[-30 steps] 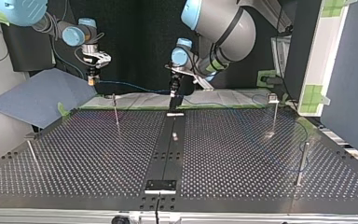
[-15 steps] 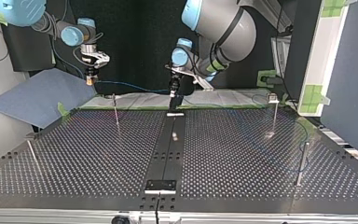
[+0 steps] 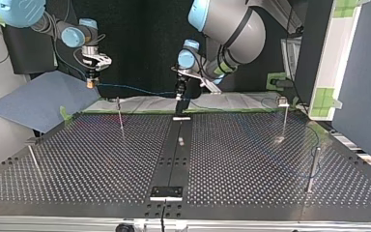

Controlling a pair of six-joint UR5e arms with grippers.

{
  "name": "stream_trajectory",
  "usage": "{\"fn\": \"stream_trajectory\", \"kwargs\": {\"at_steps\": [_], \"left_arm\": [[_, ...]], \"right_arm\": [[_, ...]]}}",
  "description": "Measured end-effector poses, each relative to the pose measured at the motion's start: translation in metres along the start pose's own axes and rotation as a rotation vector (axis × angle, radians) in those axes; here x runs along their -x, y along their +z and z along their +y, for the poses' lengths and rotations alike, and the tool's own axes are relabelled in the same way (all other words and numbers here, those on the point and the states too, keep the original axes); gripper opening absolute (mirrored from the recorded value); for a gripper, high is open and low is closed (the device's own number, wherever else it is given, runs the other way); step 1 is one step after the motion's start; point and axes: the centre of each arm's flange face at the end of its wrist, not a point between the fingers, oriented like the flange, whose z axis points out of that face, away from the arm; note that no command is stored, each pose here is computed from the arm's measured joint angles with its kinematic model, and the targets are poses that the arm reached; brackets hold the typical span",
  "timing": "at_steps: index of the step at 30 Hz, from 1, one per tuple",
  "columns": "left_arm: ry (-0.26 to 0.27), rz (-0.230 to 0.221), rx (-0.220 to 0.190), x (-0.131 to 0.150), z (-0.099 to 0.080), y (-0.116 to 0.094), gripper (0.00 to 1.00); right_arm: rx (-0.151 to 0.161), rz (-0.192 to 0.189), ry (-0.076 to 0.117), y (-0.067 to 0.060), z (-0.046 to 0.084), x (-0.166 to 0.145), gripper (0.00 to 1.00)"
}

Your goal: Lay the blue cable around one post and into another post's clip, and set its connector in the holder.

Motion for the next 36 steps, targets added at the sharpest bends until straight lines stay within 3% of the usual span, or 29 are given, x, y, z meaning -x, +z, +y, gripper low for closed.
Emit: {"fn": "stream_trajectory", "kwargs": {"at_steps": [3, 5, 6, 8, 14, 28, 29, 30, 36], "left_arm": [[0.001, 0.002, -0.005, 0.000, 0.000, 0.000, 0.29], [0.002, 0.006, -0.015, -0.001, -0.001, 0.000, 0.39], [0.002, 0.008, -0.021, -0.001, -0.001, 0.000, 0.39], [0.003, 0.012, -0.035, -0.001, -0.002, 0.000, 0.51], [0.007, 0.032, -0.070, -0.003, -0.002, -0.001, 0.68], [0.004, 0.042, -0.063, -0.003, 0.003, 0.001, 0.68], [0.004, 0.042, -0.063, -0.003, 0.003, 0.001, 0.60], [0.006, 0.042, -0.064, -0.003, 0.003, 0.001, 0.60], [0.024, 0.049, -0.101, -0.004, 0.001, 0.001, 0.58]], "right_arm": [[0.002, 0.001, 0.001, 0.000, 0.001, 0.000, 0.00], [0.005, 0.002, 0.000, 0.000, 0.002, -0.001, 0.00], [0.008, 0.003, 0.000, 0.001, 0.003, -0.001, 0.00], [0.019, 0.006, -0.002, 0.001, 0.005, -0.001, 0.00], [0.041, 0.012, -0.004, 0.001, 0.009, -0.002, 0.00], [0.045, 0.013, -0.007, 0.002, 0.011, -0.003, 0.00], [0.045, 0.014, -0.007, 0.002, 0.011, -0.003, 0.00], [0.045, 0.014, -0.008, 0.002, 0.011, -0.003, 0.00], [0.049, 0.017, -0.009, 0.002, 0.013, -0.003, 0.00]]}}
